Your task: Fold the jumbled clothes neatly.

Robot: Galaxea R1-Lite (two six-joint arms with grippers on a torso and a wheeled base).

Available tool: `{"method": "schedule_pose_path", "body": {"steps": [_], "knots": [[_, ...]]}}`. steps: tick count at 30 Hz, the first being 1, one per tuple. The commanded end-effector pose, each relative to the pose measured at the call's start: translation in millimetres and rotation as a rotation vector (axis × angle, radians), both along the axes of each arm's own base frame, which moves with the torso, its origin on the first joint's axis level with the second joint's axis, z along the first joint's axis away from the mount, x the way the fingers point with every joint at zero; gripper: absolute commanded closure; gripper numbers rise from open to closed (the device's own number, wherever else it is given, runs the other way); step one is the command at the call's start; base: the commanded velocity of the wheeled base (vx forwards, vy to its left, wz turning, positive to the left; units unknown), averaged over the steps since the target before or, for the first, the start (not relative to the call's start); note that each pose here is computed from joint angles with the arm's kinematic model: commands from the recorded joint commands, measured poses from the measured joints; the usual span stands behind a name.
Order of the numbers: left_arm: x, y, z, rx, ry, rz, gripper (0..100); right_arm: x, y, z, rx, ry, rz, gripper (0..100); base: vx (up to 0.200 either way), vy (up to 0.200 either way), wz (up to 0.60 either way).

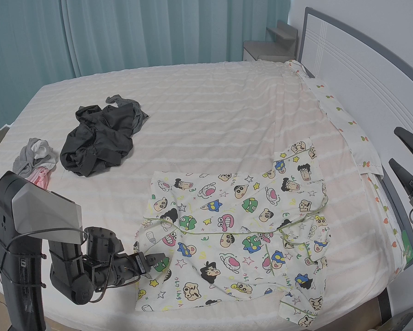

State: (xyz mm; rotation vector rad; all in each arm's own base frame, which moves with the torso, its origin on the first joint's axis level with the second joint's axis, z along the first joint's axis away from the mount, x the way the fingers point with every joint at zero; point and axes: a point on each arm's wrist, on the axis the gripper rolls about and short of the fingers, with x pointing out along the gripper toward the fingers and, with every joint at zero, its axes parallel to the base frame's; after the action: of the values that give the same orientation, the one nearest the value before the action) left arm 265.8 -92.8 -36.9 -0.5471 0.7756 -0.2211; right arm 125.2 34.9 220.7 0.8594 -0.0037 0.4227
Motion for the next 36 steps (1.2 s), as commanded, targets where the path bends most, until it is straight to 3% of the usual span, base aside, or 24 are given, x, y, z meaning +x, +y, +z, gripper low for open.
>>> {"method": "schedule_pose_path", "body": {"steps": [1, 6, 7, 20, 25, 36], "knots": [[2, -7, -4, 0.008, -0.004, -0.010, 0, 0, 0, 0, 0.000, 0.002, 0.001, 0, 0.000, 0.000, 0.00], [3, -17, -8, 0.039, -0.017, 0.000, 0, 0, 0, 0, 0.000, 0.000, 0.001, 0, 0.000, 0.000, 0.00], [3, -18, -10, 0.048, -0.016, 0.007, 100, 0, 0, 0, 0.000, -0.001, 0.001, 0, 0.000, 0.000, 0.00], [1, -9, -4, 0.083, -0.029, 0.075, 100, 0, 0, 1, 0.001, -0.003, 0.001, 0, 0.000, 0.000, 0.00], [8, 3, 11, 0.064, -0.079, 0.119, 100, -4, -1, 4, 0.006, -0.024, 0.000, 0, 0.000, 0.000, 0.00], [32, 16, 17, 0.067, -0.154, 0.153, 100, -4, -1, 3, 0.000, -0.009, 0.010, 0, 0.000, 0.000, 0.00]]}}
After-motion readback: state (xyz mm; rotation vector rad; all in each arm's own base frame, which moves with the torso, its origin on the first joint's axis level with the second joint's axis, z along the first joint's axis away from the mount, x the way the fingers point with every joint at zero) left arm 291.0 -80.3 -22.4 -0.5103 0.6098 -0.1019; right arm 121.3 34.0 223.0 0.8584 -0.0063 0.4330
